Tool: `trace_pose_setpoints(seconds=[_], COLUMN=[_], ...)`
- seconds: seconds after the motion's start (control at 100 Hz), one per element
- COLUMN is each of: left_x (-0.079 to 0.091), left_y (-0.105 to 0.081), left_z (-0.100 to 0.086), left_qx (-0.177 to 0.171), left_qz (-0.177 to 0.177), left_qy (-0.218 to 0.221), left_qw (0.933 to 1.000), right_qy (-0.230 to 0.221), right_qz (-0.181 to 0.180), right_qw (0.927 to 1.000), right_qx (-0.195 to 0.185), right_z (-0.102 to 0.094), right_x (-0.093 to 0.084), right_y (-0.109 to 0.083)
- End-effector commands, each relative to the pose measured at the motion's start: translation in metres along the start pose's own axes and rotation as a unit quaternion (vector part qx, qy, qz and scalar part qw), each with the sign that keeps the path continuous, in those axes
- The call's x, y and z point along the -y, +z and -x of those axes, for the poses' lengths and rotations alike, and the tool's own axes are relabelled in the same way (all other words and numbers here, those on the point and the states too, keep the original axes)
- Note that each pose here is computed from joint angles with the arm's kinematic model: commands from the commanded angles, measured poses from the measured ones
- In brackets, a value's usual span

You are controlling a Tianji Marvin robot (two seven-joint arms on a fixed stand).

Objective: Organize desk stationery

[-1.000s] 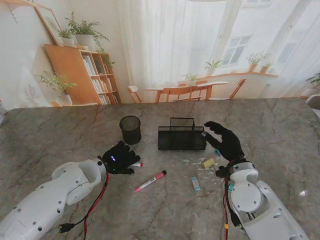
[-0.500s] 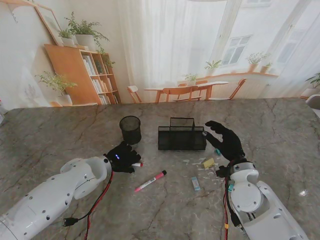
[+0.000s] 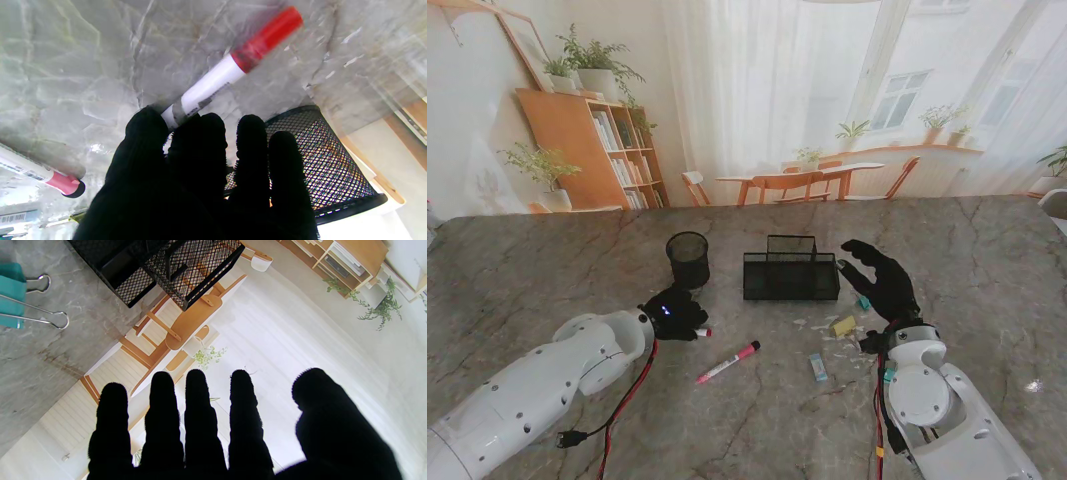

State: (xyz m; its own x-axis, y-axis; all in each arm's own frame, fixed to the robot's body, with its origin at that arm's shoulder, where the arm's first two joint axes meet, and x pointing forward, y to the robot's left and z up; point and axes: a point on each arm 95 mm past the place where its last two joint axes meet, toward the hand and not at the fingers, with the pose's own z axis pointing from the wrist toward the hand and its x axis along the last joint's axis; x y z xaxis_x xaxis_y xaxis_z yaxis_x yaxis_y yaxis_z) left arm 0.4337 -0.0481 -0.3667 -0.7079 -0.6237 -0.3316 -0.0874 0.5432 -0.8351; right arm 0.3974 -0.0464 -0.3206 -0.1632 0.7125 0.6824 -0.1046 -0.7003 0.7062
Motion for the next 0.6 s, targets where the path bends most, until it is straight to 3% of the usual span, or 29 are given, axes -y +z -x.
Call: trace_pose_setpoints(seconds=[0.0,0.59], left_x=[-0.0336,-0.0379], left_y=[-0.0035,-0.0009], left_z=[-0.0091,-0.01], left_qx=[-0.001,-0.009], left_qz=[0.046,0.046], left_qy=[-0.009,-0.066], left_qw=[0.9989,0.9967], right_qy=[0.004,0.013], right_qz=[-0.002,0.025], right_qw=[1.0,0.9996], right_qx=[0.0,0.008], right_z=[-0.001,-0.0001], right_x=[0.0011,-0.0032], right_y=[-0.0013,-0.0056])
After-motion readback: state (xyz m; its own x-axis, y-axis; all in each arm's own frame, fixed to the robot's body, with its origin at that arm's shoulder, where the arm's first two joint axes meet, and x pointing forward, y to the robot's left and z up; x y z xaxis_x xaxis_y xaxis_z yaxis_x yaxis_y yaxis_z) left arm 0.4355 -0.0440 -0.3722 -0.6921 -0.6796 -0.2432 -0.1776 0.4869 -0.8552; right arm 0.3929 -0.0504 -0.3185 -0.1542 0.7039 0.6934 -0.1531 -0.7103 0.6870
